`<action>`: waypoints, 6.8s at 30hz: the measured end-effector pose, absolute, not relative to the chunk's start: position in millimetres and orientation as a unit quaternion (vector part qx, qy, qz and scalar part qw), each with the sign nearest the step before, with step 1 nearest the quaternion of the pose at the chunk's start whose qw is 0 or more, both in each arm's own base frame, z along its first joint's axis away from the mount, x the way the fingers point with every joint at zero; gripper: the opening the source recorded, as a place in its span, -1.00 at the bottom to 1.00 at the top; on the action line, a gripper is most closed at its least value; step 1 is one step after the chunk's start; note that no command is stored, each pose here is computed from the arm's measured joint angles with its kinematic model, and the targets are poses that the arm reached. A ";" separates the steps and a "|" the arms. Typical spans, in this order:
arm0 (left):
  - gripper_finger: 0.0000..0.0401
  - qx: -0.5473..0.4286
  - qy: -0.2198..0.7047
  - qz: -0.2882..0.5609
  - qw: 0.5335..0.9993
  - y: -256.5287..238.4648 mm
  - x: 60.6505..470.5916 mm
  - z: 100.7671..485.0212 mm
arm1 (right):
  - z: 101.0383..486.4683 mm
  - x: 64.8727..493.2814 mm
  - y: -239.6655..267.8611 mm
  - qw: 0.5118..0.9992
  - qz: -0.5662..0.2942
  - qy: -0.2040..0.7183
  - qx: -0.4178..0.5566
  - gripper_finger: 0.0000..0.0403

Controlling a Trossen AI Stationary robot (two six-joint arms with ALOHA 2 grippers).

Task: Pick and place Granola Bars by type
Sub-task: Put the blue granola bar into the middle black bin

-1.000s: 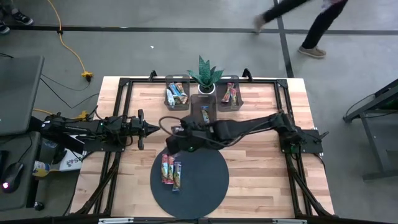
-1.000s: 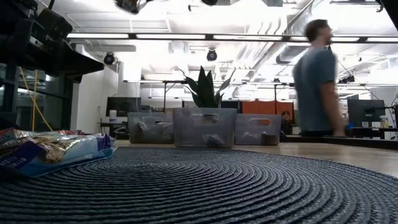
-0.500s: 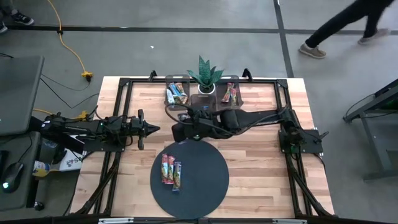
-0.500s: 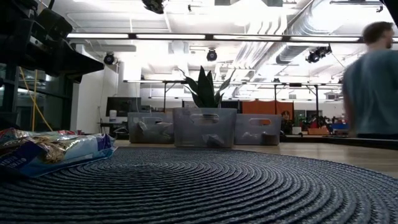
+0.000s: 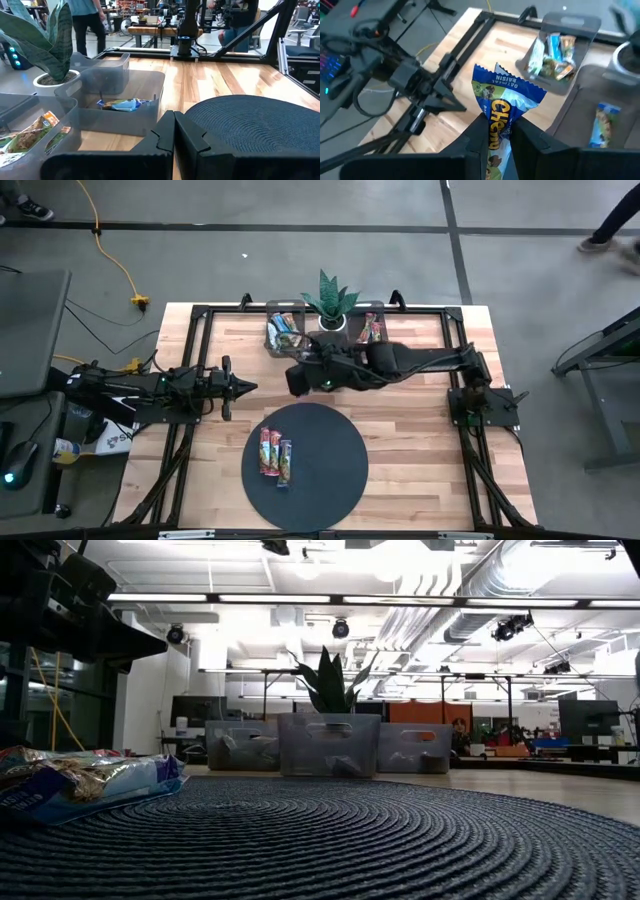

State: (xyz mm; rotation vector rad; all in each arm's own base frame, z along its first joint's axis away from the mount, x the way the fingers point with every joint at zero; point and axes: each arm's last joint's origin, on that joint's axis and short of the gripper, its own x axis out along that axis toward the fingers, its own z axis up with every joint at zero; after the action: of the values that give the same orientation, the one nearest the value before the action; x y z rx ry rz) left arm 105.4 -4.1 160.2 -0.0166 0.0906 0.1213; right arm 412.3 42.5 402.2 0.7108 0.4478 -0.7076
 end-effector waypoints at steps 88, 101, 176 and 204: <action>-0.99 -0.008 0.046 0.061 0.997 -4.1 105.4 159.9 | 221.6 479.3 -21.8 0.706 -0.528 0.378 0.283 -0.72; -0.99 -0.008 0.046 0.060 0.997 -4.1 105.4 159.9 | 220.2 478.0 -23.4 0.694 -0.508 0.409 0.305 -0.72; -0.99 -0.008 0.046 0.060 0.997 -4.1 105.4 159.9 | 336.0 435.8 243.4 0.828 -0.096 0.237 0.499 -0.17; -0.99 -0.008 0.046 0.060 0.997 -4.1 105.4 159.9 | 197.8 489.2 222.1 0.768 -0.239 0.330 0.493 -0.16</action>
State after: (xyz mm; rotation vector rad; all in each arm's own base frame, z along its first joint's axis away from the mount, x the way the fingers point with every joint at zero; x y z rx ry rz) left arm 105.4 -4.1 159.9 -0.0165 0.0925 0.1210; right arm 489.2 222.1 197.8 1.0703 0.7162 -0.5195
